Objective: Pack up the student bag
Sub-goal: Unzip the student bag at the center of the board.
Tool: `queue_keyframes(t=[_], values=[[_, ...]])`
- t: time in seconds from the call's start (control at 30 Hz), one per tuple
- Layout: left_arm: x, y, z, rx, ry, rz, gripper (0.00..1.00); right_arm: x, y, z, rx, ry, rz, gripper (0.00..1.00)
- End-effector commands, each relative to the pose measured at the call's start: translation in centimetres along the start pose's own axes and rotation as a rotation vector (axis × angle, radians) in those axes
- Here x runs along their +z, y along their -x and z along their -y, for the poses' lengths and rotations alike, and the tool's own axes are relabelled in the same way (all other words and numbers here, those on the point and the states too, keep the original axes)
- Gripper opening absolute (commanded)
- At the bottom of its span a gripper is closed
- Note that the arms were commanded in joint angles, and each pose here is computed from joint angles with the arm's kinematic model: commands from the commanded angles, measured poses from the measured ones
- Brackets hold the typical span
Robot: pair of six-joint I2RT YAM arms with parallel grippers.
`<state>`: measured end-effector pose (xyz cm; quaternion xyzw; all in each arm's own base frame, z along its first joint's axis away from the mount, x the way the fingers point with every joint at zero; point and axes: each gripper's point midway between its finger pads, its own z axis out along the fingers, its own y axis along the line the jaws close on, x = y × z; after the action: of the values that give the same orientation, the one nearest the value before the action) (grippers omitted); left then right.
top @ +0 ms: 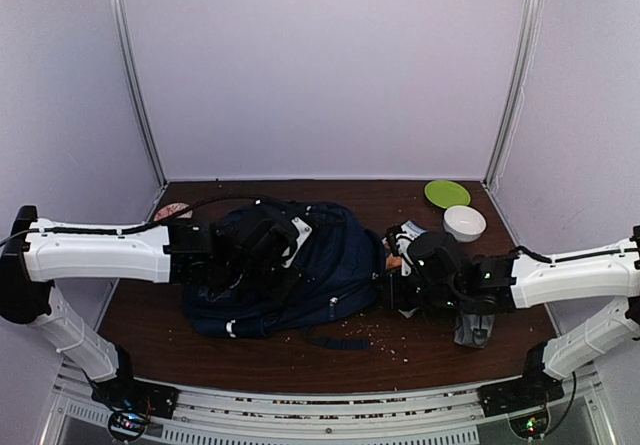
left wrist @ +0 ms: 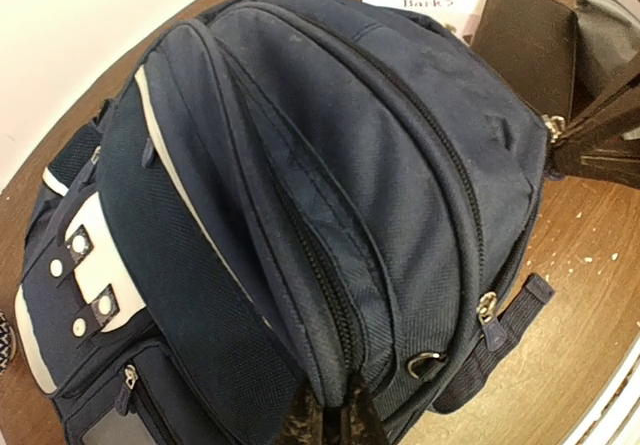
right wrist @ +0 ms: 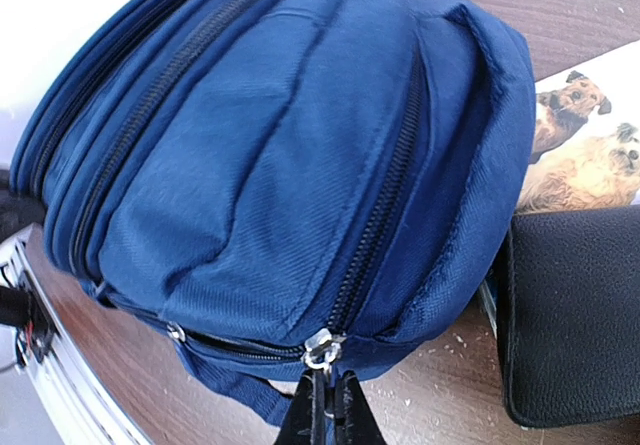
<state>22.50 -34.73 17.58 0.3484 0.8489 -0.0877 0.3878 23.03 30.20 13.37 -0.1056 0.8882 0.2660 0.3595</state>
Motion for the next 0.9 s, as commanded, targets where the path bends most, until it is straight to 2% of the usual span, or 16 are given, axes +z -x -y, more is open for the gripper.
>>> queue_keyframes(t=[0.0,0.07,0.1,0.13,0.23,0.3,0.37,0.47,0.63,0.87], values=[[0.0,0.7,-1.5,0.068,0.098,-0.04,0.0,-1.4,0.0,1.7,-0.068,-0.092,0.018,0.0],[0.3,1.1,-1.3,0.065,0.098,-0.044,0.0,-1.8,-0.2,1.8,-0.084,-0.091,0.004,0.0],[0.4,1.2,-1.0,0.059,0.088,-0.044,0.03,-2.0,-0.4,1.8,-0.094,-0.087,-0.007,0.0],[0.4,1.4,-0.7,0.054,0.069,-0.041,0.13,-2.1,-0.5,1.6,-0.097,-0.079,-0.013,0.0],[-0.1,1.4,0.2,0.024,0.004,-0.024,0.56,-2.3,-1.0,1.0,-0.098,-0.051,-0.035,0.0],[-1.0,1.4,0.9,0.015,-0.033,0.003,0.75,-2.2,-1.2,0.5,-0.084,-0.031,-0.039,0.0],[-2.1,1.4,2.0,0.028,-0.061,0.03,0.84,-2.0,-1.5,0.0,-0.062,-0.003,-0.039,0.0],[-3.8,1.3,4.4,0.06,-0.122,0.062,0.89,-1.4,-1.7,-0.9,-0.021,0.042,-0.037,0.0],[-5.3,1.4,8.1,0.111,-0.189,0.083,0.89,-1.2,-1.5,-2.5,0.009,0.105,-0.025,0.0],[-3.3,2.4,10.7,0.127,-0.212,0.082,0.89,-1.8,-1.3,-3.6,0.023,0.147,-0.012,0.0]])
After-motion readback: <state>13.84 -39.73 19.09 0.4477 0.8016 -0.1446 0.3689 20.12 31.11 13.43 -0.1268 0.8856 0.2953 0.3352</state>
